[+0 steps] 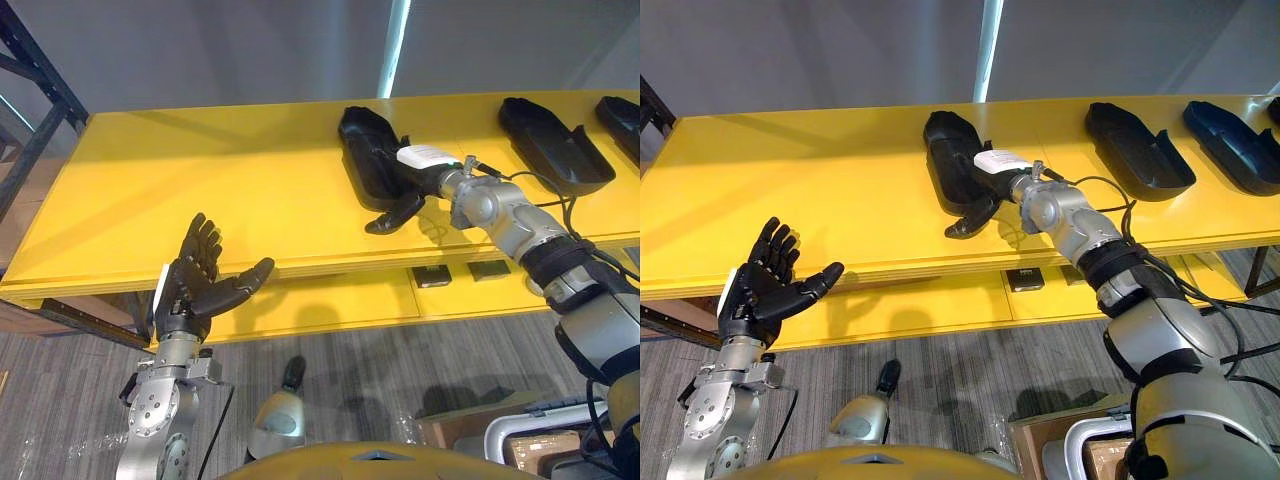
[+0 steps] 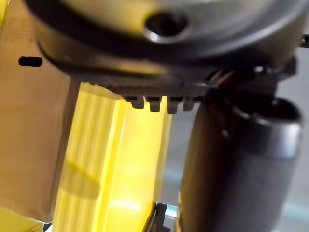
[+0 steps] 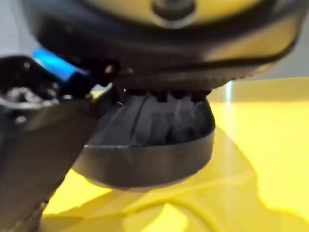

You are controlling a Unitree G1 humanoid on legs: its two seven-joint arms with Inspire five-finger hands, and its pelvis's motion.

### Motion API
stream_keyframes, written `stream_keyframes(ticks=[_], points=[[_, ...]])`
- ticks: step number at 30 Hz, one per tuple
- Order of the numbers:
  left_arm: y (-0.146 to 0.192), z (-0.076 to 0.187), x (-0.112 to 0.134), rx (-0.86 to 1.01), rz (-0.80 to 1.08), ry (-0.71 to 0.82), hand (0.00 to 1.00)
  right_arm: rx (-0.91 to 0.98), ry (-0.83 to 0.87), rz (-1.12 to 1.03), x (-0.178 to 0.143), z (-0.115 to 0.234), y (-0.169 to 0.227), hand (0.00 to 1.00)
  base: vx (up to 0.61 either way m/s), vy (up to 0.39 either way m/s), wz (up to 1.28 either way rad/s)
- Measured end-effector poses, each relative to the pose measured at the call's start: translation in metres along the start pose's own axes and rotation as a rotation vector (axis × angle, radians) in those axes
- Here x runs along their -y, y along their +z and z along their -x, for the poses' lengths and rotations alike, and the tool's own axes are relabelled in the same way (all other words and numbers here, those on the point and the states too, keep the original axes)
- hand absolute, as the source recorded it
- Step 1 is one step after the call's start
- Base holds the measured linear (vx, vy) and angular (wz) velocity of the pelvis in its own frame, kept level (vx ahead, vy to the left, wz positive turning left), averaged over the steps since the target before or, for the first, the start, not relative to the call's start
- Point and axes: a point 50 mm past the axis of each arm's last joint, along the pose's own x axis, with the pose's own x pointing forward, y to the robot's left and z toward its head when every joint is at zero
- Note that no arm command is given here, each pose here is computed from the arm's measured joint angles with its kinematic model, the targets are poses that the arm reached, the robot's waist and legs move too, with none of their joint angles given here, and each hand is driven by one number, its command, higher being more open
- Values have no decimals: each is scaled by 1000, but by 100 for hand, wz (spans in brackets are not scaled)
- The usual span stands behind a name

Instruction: Walk over and take three plastic housings, then place them on the shelf

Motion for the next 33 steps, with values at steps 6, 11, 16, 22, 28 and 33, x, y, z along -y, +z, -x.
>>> stream_keyframes(ticks=[6,11,16,22,28,33], points=[[0,0,-2,3,23,-1,100,29,-7,-26,2,0,1,100,3,-35,-1],[0,0,-2,7,23,0,100,44,-20,-23,2,0,3,100,1,-7,0],[0,-1,-2,7,21,-7,100,54,-68,-25,5,0,4,100,0,0,0],[0,-3,0,4,14,-26,100,74,-161,-38,8,-2,10,100,0,0,0],[-1,-2,2,4,18,-39,100,165,-270,-76,15,-4,27,100,-1,-2,1],[-3,3,0,0,21,-32,100,321,-471,-293,41,21,47,100,-5,2,-1]])
